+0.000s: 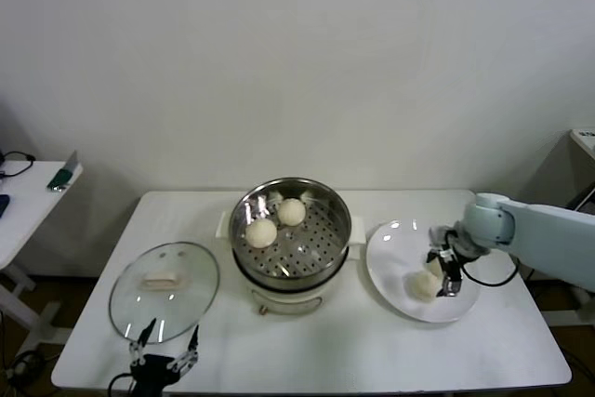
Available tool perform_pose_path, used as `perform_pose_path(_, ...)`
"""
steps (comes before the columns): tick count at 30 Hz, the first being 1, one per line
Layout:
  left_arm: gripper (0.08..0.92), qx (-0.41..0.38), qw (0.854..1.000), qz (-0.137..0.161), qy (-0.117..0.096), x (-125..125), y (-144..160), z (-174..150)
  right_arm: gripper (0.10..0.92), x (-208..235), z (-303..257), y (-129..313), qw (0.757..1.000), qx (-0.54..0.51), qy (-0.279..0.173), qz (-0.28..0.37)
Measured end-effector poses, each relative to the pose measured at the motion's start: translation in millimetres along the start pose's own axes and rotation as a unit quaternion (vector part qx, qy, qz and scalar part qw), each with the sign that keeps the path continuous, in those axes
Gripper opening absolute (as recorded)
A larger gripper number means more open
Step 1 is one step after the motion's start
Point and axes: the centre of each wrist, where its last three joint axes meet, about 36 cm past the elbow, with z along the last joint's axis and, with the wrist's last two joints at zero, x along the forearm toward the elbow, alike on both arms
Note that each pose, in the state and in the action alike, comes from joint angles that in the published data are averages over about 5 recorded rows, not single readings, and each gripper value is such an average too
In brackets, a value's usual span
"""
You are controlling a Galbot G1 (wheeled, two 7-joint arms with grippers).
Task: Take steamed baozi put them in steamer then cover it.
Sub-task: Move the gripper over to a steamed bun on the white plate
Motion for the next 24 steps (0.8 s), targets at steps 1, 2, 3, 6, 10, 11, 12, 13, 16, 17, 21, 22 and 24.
perform_pose_path(1,0.823,0.000,1.000,0.000,0.000,0,0,0,0.823,-3,-1,0,1.000,-0.002,-0.001,0.000)
perform_pose_path(2,0.823,-0.001,1.000,0.000,0.001,0,0,1,0.823,-5,-1,1,1.000,-0.004,-0.002,0.000)
perform_pose_path(3,0.823,-0.001,1.000,0.000,0.001,0,1,1,0.820,-7,-2,1,1.000,-0.005,-0.002,0.000)
perform_pose_path(6,0.823,-0.002,1.000,0.000,0.002,0,1,1,0.795,-12,-4,1,1.000,-0.008,-0.005,-0.001)
perform_pose_path(10,0.823,-0.003,1.000,0.000,0.002,0,1,0,0.719,-14,-7,-1,1.000,-0.010,-0.007,0.000)
perform_pose_path(11,0.823,-0.003,1.000,0.000,0.001,0,1,0,0.698,-15,-7,-1,1.000,-0.011,-0.008,-0.001)
perform_pose_path(12,0.823,-0.004,1.000,0.000,0.001,0,1,0,0.677,-15,-7,-1,1.000,-0.011,-0.008,-0.001)
perform_pose_path(13,0.823,-0.004,1.000,0.000,0.001,0,1,-1,0.656,-15,-7,-1,1.000,-0.011,-0.009,-0.002)
perform_pose_path(16,0.823,-0.005,1.000,-0.001,0.001,0,0,-1,0.633,-14,-7,-3,1.000,-0.011,-0.011,-0.004)
perform_pose_path(17,0.823,-0.005,1.000,-0.001,0.001,0,0,-1,0.632,-12,-6,-3,1.000,-0.010,-0.013,-0.004)
perform_pose_path(21,0.823,-0.005,1.000,-0.002,0.000,1,0,-1,0.634,1,-9,-11,1.000,0.000,-0.019,-0.006)
perform_pose_path(22,0.823,-0.005,1.000,-0.003,0.000,1,0,-1,0.634,7,-10,-14,1.000,0.005,-0.021,-0.006)
perform_pose_path(24,0.823,-0.005,1.000,-0.003,0.000,1,0,-2,0.633,22,-12,-23,1.000,0.017,-0.024,-0.003)
